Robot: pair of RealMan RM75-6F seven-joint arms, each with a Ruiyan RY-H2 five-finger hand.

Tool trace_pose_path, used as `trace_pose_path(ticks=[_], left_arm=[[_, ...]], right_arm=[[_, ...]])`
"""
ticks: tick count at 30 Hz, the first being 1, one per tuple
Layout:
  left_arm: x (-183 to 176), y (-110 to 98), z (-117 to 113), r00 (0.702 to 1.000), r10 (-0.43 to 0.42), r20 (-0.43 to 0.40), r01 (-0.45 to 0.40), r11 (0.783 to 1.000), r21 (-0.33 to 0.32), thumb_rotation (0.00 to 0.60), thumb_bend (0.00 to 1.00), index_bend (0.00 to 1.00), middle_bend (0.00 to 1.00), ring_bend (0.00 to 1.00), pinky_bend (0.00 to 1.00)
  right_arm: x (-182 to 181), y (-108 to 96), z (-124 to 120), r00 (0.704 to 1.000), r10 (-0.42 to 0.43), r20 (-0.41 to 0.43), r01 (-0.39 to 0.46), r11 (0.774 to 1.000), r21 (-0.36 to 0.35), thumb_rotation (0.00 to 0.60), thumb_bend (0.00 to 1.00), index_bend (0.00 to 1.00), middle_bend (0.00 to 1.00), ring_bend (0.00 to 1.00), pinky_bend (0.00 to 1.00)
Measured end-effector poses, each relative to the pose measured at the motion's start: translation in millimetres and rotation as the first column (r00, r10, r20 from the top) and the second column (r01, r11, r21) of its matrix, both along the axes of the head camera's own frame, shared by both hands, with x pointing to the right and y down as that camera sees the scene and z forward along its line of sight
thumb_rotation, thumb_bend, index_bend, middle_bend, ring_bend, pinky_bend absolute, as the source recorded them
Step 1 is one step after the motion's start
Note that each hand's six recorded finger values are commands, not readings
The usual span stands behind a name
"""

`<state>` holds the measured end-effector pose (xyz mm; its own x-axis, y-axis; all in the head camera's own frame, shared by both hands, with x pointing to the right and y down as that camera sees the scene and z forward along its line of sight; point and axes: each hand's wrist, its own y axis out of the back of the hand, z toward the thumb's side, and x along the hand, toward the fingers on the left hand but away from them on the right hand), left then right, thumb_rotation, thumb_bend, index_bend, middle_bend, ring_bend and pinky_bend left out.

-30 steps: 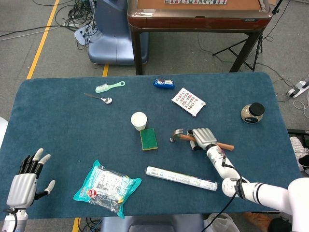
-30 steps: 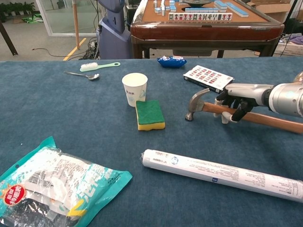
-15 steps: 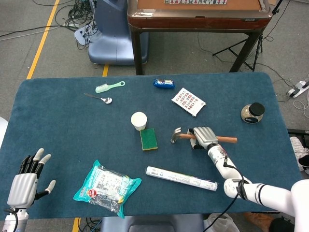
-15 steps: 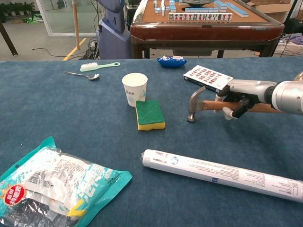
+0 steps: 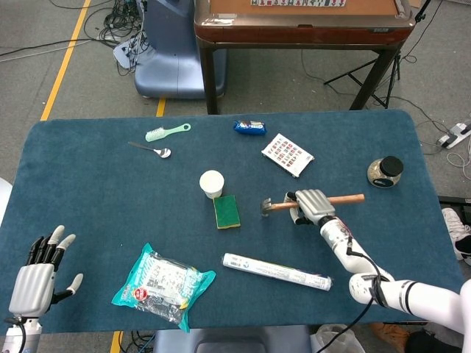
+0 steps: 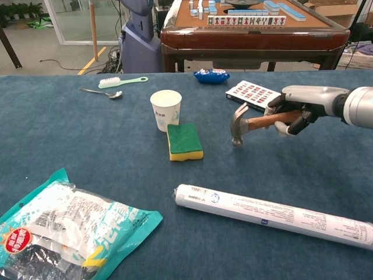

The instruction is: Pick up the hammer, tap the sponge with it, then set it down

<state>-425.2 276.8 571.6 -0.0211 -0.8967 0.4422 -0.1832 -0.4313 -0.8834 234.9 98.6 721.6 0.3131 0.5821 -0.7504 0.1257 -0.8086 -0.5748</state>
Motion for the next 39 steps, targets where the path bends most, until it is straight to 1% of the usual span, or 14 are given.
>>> trace_pose_path(ticks=[5,11,16,19,21,25,30,39], left_arm=[[-0.8,0.6,-0.7,1.000,-0.003,0.000,0.003,1.000,0.001,0.600,0.25,0.14,0.02,0.03,0.00],[-0.8,0.9,-2.0,1.000,-0.005,-0.002,0.005,1.000,0.005,0.600,0.24,0.14,0.02,0.03,0.00],[0.1,1.0,-3.2,1.000,-0.008,-0.003,0.008,1.000,0.011,0.600,0.25,0.14,0.02,0.03,0.00],[0.6,0.9,-4.5,1.000,-0.011,-0.004,0.012,1.000,0.016,0.600,0.25,0.14,0.02,0.03,0.00],[0.7,1.3,-5.2,1.000,-0.014,-0.003,0.014,1.000,0.018,0.600,0.25,0.14,0.02,0.03,0.00],[1.5,1.3,-6.2,1.000,-0.015,-0.002,0.015,1.000,0.022,0.600,0.24,0.14,0.02,0.03,0.00],[2.5,0.9,-7.0,1.000,-0.015,-0.003,0.015,1.000,0.025,0.600,0.24,0.14,0.02,0.03,0.00],[1.5,1.2,-8.1,1.000,-0.020,-0.001,0.020,0.999,0.030,0.600,0.25,0.14,0.02,0.03,0.00]], right_arm=[[-1.7,-3.2,-8.2,1.000,-0.011,0.017,0.011,1.000,0.000,0.600,1.00,0.67,0.72,0.54,0.42],[-3.6,-7.3,-16.3,0.999,-0.016,0.036,0.016,1.000,-0.010,0.600,1.00,0.70,0.74,0.59,0.56],[-8.2,-9.9,-18.8,0.998,-0.008,0.060,0.010,1.000,-0.027,0.600,1.00,0.71,0.77,0.65,0.70],[-13.1,-10.3,-17.8,0.997,-0.003,0.078,0.007,0.999,-0.049,0.600,1.00,0.72,0.79,0.68,0.74],[-15.4,-11.6,-15.7,0.996,0.010,0.090,-0.004,0.998,-0.064,0.600,1.00,0.73,0.80,0.69,0.76],[-19.7,-13.1,-10.4,0.992,0.045,0.116,-0.033,0.994,-0.103,0.600,1.00,0.73,0.80,0.70,0.76],[-29.4,-14.5,-6.4,0.987,0.062,0.149,-0.041,0.990,-0.136,0.600,1.00,0.73,0.80,0.70,0.76],[-56.0,-17.9,-8.5,0.973,0.056,0.222,-0.025,0.990,-0.140,0.600,1.00,0.73,0.80,0.70,0.76]])
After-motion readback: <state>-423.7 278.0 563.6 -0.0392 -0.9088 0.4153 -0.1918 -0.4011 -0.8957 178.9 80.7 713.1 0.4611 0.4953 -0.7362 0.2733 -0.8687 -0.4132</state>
